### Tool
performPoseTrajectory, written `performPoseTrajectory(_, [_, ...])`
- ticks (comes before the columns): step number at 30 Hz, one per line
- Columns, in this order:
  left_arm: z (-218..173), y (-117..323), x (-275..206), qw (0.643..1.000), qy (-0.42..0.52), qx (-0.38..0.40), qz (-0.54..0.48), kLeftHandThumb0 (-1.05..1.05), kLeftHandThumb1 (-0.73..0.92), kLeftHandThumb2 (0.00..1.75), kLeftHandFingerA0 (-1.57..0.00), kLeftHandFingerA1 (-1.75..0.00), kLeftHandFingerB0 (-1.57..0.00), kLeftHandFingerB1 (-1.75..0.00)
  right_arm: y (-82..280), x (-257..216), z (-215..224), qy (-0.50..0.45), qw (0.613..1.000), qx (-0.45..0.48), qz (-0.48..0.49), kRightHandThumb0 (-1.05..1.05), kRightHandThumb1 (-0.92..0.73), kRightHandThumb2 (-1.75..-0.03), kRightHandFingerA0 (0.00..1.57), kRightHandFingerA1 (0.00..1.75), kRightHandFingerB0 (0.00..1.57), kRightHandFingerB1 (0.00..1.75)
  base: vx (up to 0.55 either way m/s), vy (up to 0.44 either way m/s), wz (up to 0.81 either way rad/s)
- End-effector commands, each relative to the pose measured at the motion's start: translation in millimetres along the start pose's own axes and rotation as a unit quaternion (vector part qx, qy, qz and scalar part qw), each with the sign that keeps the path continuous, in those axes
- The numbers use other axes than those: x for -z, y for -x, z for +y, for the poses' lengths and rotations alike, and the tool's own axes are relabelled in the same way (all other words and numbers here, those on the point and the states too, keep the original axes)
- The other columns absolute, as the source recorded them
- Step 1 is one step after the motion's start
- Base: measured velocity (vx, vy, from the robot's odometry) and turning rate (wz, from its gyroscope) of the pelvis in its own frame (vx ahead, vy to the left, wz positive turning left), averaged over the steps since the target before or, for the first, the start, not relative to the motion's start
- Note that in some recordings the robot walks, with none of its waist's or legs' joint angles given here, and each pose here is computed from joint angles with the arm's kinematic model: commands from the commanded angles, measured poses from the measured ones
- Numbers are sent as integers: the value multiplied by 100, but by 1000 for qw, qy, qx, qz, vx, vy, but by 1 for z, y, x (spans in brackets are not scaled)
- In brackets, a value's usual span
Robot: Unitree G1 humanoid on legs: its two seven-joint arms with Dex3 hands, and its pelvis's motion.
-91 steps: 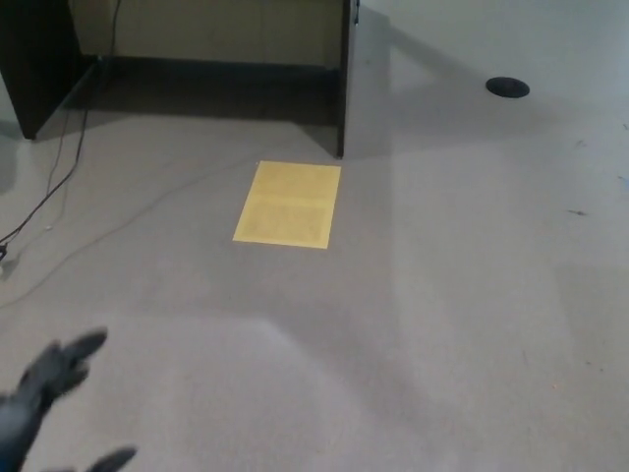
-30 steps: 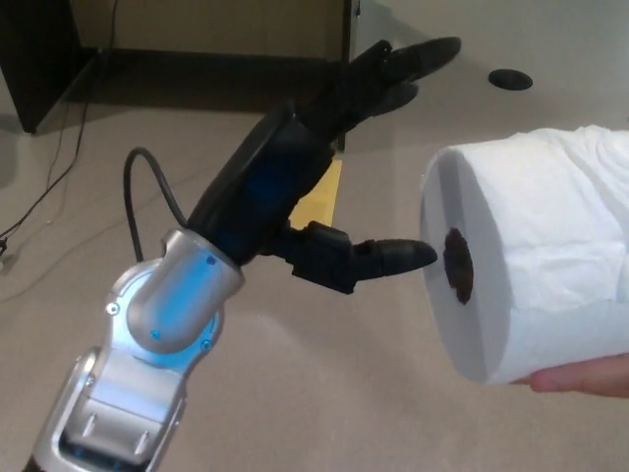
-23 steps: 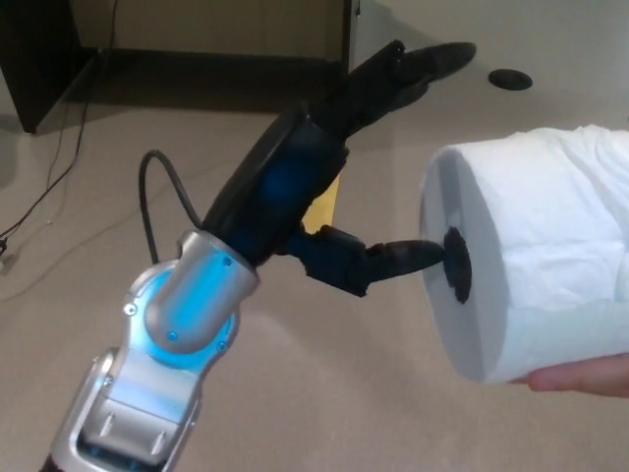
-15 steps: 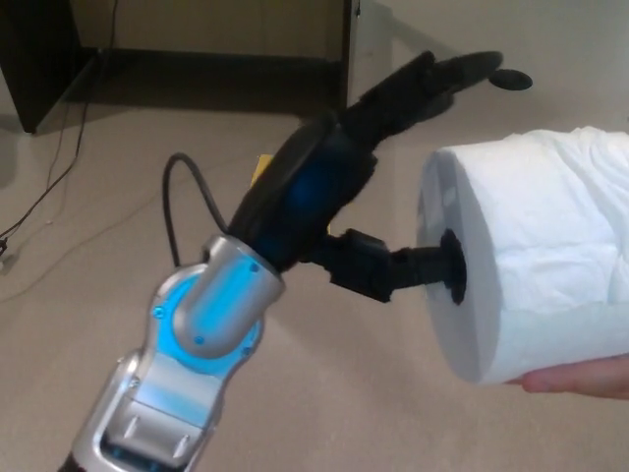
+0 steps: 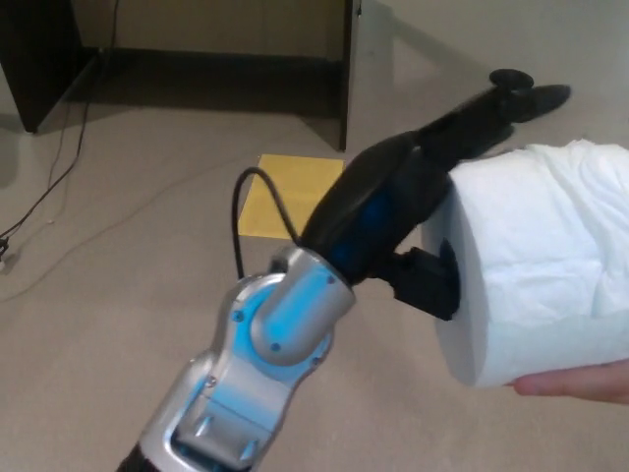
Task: A person is holding a toilet paper roll and the robot extends its left hand to grab the roll by inserting its thumb into the gap in the middle and brings its hand down by its side. Then it extends its arm again to hand the toilet paper roll back to the person.
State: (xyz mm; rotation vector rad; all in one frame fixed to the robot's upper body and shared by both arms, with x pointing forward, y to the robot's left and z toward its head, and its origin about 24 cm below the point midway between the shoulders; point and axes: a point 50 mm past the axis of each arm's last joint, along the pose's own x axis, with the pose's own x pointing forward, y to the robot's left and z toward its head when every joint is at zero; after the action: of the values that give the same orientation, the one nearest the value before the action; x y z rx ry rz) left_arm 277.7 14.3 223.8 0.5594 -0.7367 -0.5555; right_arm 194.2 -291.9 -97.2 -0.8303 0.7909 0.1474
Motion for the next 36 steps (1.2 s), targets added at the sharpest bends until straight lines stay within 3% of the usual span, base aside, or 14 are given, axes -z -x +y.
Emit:
performPoseTrajectory(1, [-9,-7,-6,1000,2,4,0,-53,39,66,-29,-42,-16,-35,0,1,-2,2,1000,0,6,-42,-67,-61,71,58,49,40,0,0,0])
performPoseTrajectory(2, [-11,-6,-6,1000,14,9,4,-48,44,67,-35,-44,-20,-36,0,1,-2,2,1000,0,6,-41,-67,-61,69,56,49,40,0,0,0])
performPoseTrajectory(3, [-12,-5,-5,1000,18,13,-3,-20,74,62,-72,-47,-43,-34,0,1,-2,4,1000,-1,5,-41,-68,-61,69,56,50,41,0,0,0])
performPoseTrajectory(6, [-11,-2,-4,999,24,20,-3,-9,80,65,-98,-52,-78,-46,0,1,-2,7,1000,-1,2,-42,-68,-60,72,60,50,41,0,0,0])
performPoseTrajectory(8, [-10,0,0,999,29,18,-13,-7,81,68,-104,-96,-101,-70,0,1,-2,10,1000,-2,2,-42,-68,-61,69,57,50,41,0,0,0])
performPoseTrajectory(10, [-9,1,3,999,32,7,-17,-10,78,71,-102,-121,-91,-107,0,0,-2,8,1000,-3,2,-42,-68,-61,70,58,50,41,0,0,0])
performPoseTrajectory(11, [-9,2,4,999,32,2,-20,-10,78,71,-102,-121,-91,-107,0,0,-2,7,1000,-3,2,-42,-68,-61,70,58,50,41,0,0,0])
performPoseTrajectory(14, [-5,5,6,1000,19,-10,-19,-13,79,77,-65,-168,-63,-148,0,1,-1,5,1000,-3,4,-41,-68,-61,68,54,51,41,0,0,0])
performPoseTrajectory(15, [-4,6,7,1000,16,-11,-18,-12,86,65,-71,-173,-56,-157,0,1,-1,3,1000,-4,5,-42,-68,-61,69,55,50,41,0,0,0])
performPoseTrajectory(17, [-2,8,8,1000,10,-11,-17,-12,84,69,-72,-170,-58,-154,0,2,0,3,1000,-6,7,-42,-68,-61,70,56,50,40,0,0,0])
performPoseTrajectory(18, [-1,9,8,1000,8,-11,-14,-13,84,70,-74,-169,-58,-153,0,1,0,3,1000,-5,8,-46,-55,-87,63,65,44,54,0,0,0])
performPoseTrajectory(19, [1,10,9,1000,6,-11,-12,-18,82,67,-75,-167,-56,-149,0,1,0,5,1000,-6,7,-42,-68,-61,70,55,50,40,0,0,0])
performPoseTrajectory(23, [9,19,16,1000,-3,-17,-1,-10,69,92,-83,-157,-72,-139,0,0,1,7,1000,-5,5,-41,-68,-61,68,54,50,41,0,0,0])
performPoseTrajectory(36, [72,93,50,993,-11,-108,46,0,67,99,-98,-138,-79,-121,-1,0,0,15,1000,-12,8,-42,-68,-61,71,57,51,40,0,0,0])
